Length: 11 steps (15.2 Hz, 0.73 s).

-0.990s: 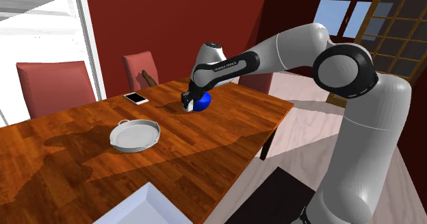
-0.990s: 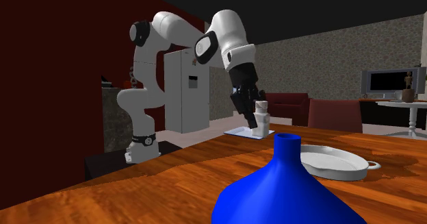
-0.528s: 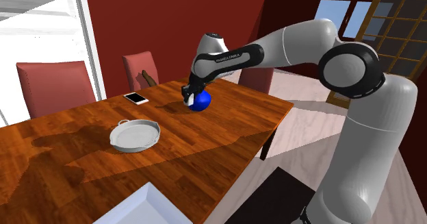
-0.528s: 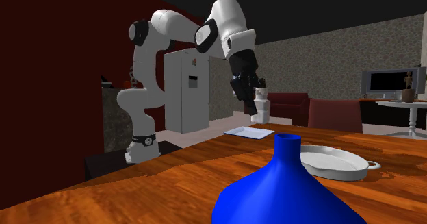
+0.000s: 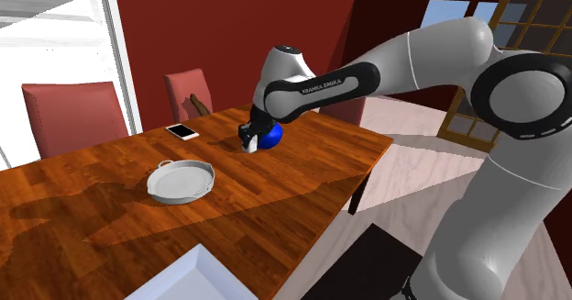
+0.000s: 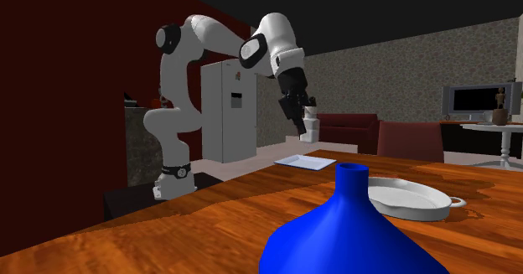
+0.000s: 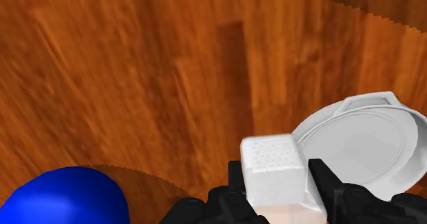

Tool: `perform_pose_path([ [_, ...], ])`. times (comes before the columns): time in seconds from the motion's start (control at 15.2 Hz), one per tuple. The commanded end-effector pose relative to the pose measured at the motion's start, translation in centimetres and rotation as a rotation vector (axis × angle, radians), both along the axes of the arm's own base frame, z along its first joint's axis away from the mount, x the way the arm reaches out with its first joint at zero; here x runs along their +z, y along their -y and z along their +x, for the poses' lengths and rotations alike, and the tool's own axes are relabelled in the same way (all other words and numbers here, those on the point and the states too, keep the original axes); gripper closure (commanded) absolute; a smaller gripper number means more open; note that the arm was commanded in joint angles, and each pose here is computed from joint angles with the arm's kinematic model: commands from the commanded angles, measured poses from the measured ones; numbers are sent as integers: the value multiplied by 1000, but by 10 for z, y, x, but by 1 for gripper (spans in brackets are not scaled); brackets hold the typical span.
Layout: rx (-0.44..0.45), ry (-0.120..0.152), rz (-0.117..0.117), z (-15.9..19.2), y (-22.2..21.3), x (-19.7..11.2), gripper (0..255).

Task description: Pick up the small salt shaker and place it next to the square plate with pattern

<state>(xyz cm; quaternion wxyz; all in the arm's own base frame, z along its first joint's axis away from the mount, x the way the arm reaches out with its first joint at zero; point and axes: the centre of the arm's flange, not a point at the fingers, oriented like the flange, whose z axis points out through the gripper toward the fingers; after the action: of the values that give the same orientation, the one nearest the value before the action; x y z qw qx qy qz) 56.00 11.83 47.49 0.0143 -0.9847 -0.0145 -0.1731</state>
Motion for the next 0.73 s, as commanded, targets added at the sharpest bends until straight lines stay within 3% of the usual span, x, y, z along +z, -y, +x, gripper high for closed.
perform_pose_path([
  [0.0, -2, 0, 0, -22, -15, -1, 255],
  [0.66, -2, 0, 0, -121, -102, -1, 255],
])
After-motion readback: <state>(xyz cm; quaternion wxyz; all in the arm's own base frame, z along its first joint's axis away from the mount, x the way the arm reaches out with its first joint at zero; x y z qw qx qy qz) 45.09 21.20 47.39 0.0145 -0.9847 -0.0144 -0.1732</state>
